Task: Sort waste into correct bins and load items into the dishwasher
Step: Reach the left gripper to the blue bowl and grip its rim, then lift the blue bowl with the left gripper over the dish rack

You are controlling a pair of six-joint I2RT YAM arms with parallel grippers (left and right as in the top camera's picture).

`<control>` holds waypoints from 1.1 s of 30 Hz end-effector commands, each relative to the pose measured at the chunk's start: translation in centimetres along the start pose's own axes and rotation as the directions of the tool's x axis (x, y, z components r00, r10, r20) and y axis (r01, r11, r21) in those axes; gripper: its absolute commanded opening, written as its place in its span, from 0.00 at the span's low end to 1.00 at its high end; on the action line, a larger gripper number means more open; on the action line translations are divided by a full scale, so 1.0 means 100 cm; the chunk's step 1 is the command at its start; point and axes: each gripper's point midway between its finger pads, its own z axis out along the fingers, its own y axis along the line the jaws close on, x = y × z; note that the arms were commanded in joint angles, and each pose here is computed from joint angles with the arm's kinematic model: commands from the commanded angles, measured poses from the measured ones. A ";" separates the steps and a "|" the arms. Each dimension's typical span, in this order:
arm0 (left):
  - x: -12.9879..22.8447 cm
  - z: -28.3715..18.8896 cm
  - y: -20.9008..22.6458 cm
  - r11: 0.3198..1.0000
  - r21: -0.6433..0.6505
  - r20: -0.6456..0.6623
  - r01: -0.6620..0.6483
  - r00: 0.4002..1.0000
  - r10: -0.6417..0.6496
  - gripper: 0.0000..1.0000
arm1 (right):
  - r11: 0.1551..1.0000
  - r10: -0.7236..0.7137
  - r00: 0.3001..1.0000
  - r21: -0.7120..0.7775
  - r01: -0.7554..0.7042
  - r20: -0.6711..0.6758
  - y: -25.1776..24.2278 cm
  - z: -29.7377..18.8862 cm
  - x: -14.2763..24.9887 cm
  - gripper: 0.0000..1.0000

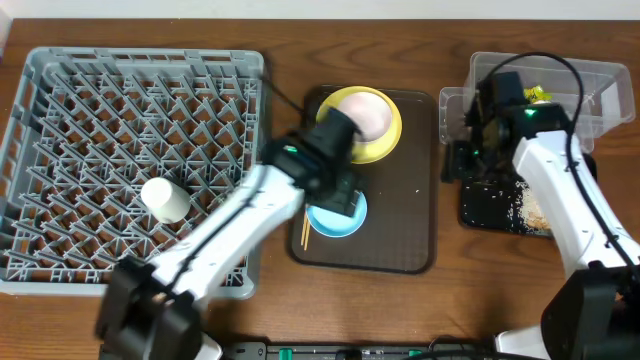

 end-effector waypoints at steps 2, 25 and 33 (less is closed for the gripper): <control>0.010 0.031 -0.034 0.996 0.018 -0.053 -0.092 0.994 0.093 0.82 | 0.999 0.047 0.998 0.023 -0.048 0.032 -0.012 -0.010 -0.004 0.66; 0.027 0.089 -0.031 0.980 -0.105 -0.140 -0.167 0.979 0.152 0.24 | 0.999 0.033 0.999 0.025 -0.033 0.025 -0.013 -0.010 -0.002 0.67; 0.018 0.076 -0.035 0.981 -0.097 -0.097 -0.165 0.983 0.156 0.06 | 0.999 0.033 0.999 0.026 -0.034 0.021 -0.013 -0.010 -0.002 0.66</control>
